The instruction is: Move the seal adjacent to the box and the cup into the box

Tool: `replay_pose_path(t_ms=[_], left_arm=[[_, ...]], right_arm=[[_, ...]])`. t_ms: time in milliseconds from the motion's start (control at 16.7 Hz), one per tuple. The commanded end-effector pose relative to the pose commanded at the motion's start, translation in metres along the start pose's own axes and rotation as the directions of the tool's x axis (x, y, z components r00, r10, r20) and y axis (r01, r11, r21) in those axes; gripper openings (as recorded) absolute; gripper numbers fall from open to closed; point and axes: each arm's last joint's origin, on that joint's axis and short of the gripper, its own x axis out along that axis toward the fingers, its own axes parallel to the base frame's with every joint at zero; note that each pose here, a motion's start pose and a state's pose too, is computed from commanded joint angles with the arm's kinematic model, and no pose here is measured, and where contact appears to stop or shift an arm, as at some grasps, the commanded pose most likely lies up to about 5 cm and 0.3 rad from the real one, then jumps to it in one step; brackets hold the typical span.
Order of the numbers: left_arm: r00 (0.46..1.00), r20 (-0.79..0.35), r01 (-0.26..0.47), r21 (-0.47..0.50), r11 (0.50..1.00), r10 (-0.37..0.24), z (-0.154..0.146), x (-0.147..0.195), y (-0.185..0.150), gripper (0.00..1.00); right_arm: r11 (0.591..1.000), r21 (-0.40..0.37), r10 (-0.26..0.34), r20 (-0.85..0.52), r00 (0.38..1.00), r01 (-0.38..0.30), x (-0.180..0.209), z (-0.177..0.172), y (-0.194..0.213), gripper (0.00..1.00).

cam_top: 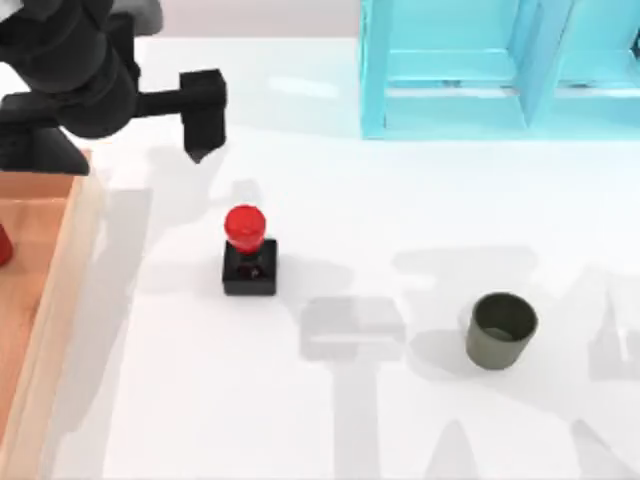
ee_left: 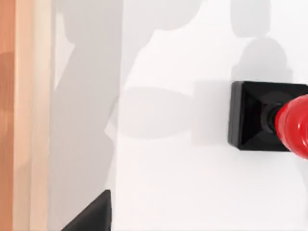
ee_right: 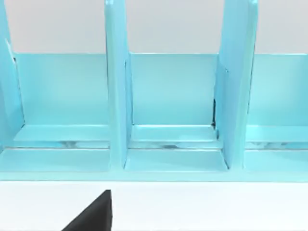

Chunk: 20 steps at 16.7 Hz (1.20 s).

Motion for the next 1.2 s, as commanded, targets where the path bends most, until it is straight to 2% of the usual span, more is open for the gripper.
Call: replay_pose_path(t_ms=[240, 420, 600, 960, 1200], left_arm=[[0.981, -0.186, -0.053, 0.036, 0.998, 0.059, 0.027, 0.044, -0.046, 1.0], [0.96, -0.265, -0.076, 0.064, 0.995, 0.09, 0.033, 0.069, -0.071, 1.0], [0.951, -0.292, -0.083, 0.076, 0.994, 0.102, 0.034, 0.079, -0.082, 1.0], [0.951, -0.291, -0.084, 0.073, 0.994, 0.102, 0.035, 0.08, -0.08, 1.0], [0.951, -0.293, -0.084, 0.076, 0.994, 0.102, 0.027, 0.11, -0.078, 1.0]], right_arm=[[1.0, 0.0, 0.0, 0.0, 1.0, 0.0, 0.0, 0.0, 0.0, 1.0], [1.0, 0.0, 0.0, 0.0, 1.0, 0.0, 0.0, 0.0, 0.0, 1.0], [1.0, 0.0, 0.0, 0.0, 1.0, 0.0, 0.0, 0.0, 0.0, 1.0], [1.0, 0.0, 0.0, 0.0, 1.0, 0.0, 0.0, 0.0, 0.0, 1.0], [1.0, 0.0, 0.0, 0.0, 1.0, 0.0, 0.0, 0.0, 0.0, 1.0]])
